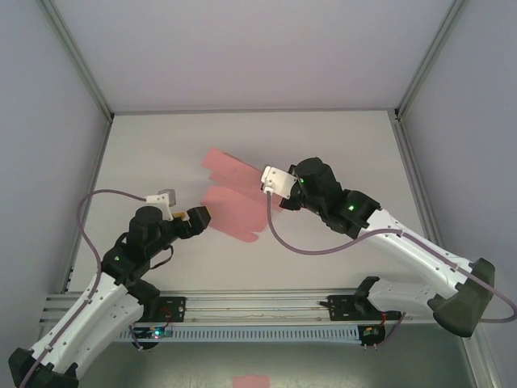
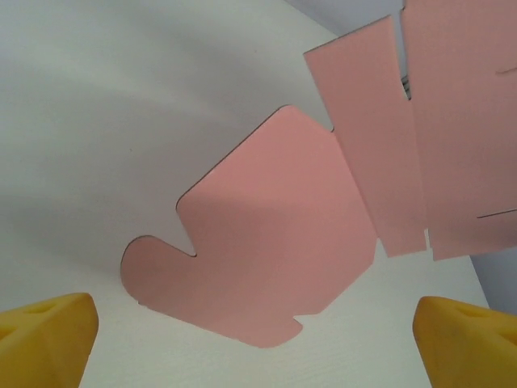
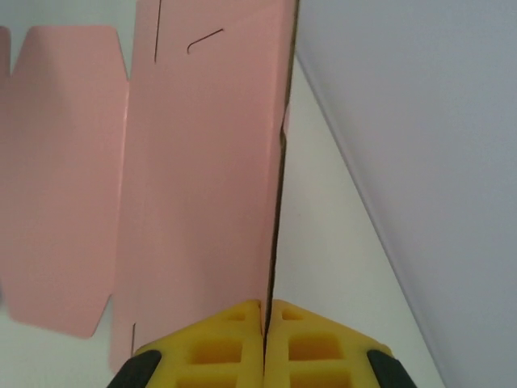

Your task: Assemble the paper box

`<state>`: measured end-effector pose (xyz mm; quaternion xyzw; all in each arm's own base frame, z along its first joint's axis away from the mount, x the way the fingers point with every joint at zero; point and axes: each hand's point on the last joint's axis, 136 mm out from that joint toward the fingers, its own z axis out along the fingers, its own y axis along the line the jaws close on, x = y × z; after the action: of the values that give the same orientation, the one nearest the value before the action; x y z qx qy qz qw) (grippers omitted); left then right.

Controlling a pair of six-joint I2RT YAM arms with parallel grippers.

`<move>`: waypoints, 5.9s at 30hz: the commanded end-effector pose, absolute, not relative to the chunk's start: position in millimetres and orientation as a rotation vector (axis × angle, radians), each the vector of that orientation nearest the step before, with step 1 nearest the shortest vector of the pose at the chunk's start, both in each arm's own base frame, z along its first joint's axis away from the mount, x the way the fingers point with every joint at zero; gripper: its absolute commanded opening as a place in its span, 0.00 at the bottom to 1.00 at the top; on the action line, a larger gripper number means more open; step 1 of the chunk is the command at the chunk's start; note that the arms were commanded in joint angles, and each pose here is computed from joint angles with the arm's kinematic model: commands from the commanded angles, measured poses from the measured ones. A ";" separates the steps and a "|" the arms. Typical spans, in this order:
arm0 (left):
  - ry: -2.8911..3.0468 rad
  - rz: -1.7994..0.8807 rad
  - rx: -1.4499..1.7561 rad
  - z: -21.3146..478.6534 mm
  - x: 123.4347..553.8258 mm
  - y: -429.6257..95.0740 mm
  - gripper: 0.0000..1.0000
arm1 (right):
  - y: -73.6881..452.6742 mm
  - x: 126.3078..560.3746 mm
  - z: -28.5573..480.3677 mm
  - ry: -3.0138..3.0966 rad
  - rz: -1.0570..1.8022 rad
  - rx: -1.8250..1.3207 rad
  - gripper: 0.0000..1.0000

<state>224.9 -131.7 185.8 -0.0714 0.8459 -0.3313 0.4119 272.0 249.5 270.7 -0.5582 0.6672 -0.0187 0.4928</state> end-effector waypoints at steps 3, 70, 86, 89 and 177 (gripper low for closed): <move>2.026 -0.717 -0.089 247.5 219.1 -115.9 1.00 | 244.6 241.0 285.3 1.537 0.009 -1.603 0.00; 1.865 -0.246 0.442 325.3 353.6 -263.6 0.08 | 270.0 300.6 320.4 1.746 0.191 -1.187 0.00; 1.870 -0.446 0.211 313.4 358.9 -291.4 0.15 | 283.6 303.4 315.3 1.826 0.295 -1.065 0.00; 1.880 -0.427 0.200 313.8 352.0 -279.4 0.32 | 280.1 301.1 311.5 1.827 0.266 -1.092 0.00; 1.979 -0.649 0.807 227.5 290.5 -218.6 0.12 | 259.8 301.5 305.4 1.882 0.606 -1.180 0.00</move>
<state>289.0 -205.6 218.8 0.3160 0.7981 -0.2770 0.4318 299.5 240.4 283.2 -0.4688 0.7698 0.2204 0.3729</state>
